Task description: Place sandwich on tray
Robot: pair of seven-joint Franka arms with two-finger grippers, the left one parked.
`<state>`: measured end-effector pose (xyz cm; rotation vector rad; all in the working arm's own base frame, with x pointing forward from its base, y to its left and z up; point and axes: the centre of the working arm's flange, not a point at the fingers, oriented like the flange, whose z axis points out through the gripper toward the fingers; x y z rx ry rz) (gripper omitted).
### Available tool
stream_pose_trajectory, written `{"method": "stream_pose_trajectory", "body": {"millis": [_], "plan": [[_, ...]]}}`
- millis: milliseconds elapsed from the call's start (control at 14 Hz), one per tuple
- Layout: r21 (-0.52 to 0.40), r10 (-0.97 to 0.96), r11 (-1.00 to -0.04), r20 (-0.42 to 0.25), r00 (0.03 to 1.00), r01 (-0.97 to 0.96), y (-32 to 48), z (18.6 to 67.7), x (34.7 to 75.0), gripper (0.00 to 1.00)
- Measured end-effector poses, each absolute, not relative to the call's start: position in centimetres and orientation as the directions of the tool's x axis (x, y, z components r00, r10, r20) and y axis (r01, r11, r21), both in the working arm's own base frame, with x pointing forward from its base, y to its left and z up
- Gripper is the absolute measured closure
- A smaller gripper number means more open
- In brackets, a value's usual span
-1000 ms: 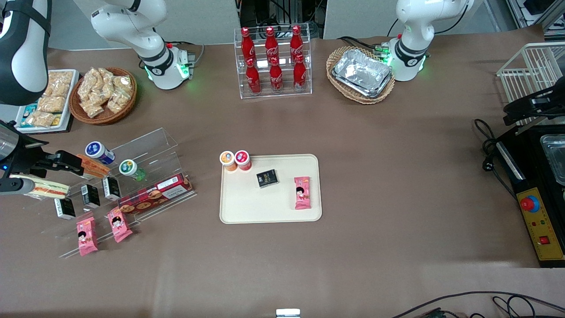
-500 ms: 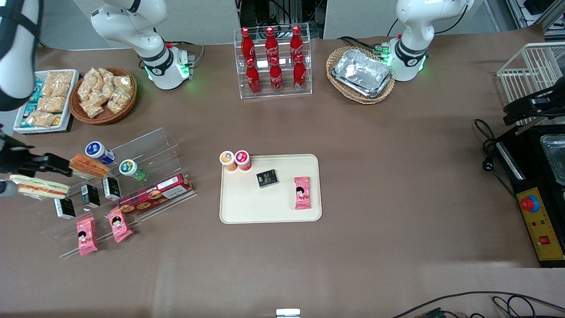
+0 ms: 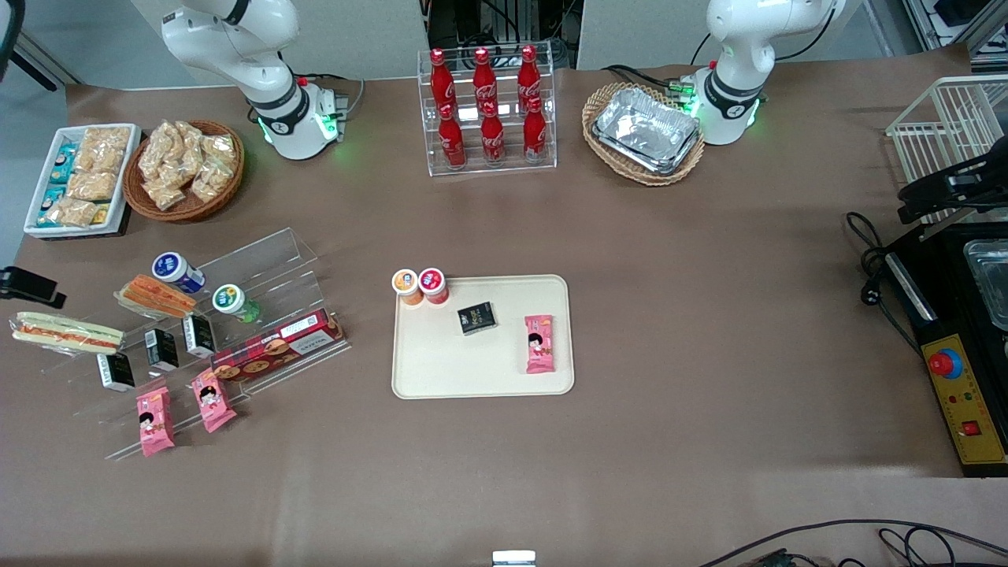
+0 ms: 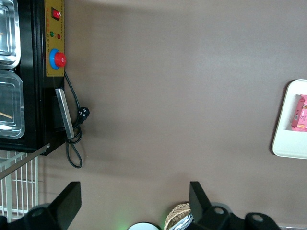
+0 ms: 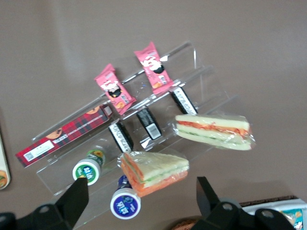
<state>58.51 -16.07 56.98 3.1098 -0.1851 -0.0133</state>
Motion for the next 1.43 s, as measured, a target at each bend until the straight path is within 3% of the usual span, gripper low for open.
{"method": "stream_pose_trajectory", "body": {"millis": [286,857,1143,1429], "plan": [[0.028,-0.272,-0.962,-0.010,0.962,-0.272,-18.3,56.8,57.9,0.00],[0.053,-0.373,-0.927,-0.017,0.928,-0.372,-22.7,56.3,56.4,0.00],[0.083,-0.615,-0.787,-0.027,0.788,-0.612,-24.0,54.0,56.9,0.00],[0.023,-0.800,-0.599,-0.045,0.598,-0.800,-27.2,50.8,57.3,0.00]]}}
